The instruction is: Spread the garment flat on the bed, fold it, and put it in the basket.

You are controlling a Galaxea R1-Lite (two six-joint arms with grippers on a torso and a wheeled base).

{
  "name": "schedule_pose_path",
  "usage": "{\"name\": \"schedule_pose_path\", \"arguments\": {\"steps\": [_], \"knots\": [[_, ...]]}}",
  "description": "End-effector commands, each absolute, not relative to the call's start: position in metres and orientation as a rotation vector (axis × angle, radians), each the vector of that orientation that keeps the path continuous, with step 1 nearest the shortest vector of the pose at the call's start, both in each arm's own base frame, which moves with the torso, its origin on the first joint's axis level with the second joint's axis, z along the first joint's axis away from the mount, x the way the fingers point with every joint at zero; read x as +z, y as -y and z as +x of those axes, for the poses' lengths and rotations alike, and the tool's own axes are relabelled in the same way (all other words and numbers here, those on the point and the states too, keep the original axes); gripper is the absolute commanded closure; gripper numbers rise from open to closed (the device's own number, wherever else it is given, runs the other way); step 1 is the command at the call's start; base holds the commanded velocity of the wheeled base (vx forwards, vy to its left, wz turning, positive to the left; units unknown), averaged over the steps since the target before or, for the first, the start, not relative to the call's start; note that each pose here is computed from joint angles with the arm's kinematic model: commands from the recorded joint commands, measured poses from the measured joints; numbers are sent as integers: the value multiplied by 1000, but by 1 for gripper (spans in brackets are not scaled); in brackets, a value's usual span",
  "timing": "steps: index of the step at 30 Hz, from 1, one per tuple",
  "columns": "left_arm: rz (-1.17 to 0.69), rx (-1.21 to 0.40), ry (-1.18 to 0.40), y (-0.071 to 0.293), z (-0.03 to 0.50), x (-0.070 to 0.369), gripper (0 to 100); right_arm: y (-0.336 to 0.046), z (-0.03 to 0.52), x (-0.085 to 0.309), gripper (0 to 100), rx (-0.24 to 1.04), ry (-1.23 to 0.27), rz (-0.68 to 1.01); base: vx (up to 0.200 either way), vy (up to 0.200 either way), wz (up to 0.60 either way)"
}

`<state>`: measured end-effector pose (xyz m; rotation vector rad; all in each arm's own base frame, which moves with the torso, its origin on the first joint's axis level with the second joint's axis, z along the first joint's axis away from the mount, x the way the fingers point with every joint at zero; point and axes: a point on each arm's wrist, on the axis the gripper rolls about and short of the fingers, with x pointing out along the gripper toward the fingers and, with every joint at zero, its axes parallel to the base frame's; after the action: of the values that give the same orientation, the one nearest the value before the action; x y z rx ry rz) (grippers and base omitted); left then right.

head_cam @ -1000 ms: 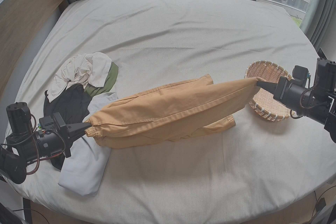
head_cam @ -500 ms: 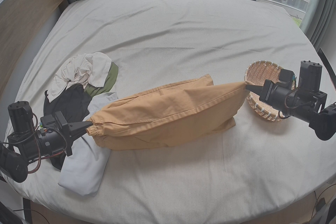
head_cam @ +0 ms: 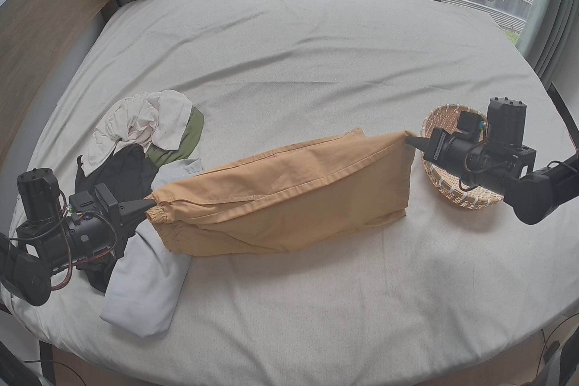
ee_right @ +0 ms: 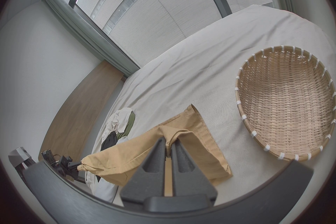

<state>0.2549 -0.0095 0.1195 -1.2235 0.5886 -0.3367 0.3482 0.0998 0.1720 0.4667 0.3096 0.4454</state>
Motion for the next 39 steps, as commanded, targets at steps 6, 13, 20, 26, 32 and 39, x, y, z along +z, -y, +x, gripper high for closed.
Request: {"name": "schedule_pose_path", "arguments": {"steps": [6, 13, 20, 26, 32, 39], "knots": [[-1236, -293, -611, 9, 268, 102, 100, -118, 382, 156, 100, 467, -311, 465, 0, 0, 0], [-1241, -251, -610, 8, 280, 88, 100, -124, 399, 149, 100, 473, -302, 465, 0, 0, 0], [-1265, -191, -558, 4, 299, 80, 0, -128, 420, 143, 0, 427, -272, 488, 0, 0, 0], [-1330, -179, -502, -6, 303, 88, 0, -127, 411, 139, 0, 416, -265, 484, 0, 0, 0], [-1316, -226, -538, 5, 290, 89, 0, -122, 391, 134, 0, 413, -285, 484, 0, 0, 0], [-1287, -342, -522, 21, 295, 94, 0, -120, 377, 115, 0, 413, -298, 482, 0, 0, 0]]}}
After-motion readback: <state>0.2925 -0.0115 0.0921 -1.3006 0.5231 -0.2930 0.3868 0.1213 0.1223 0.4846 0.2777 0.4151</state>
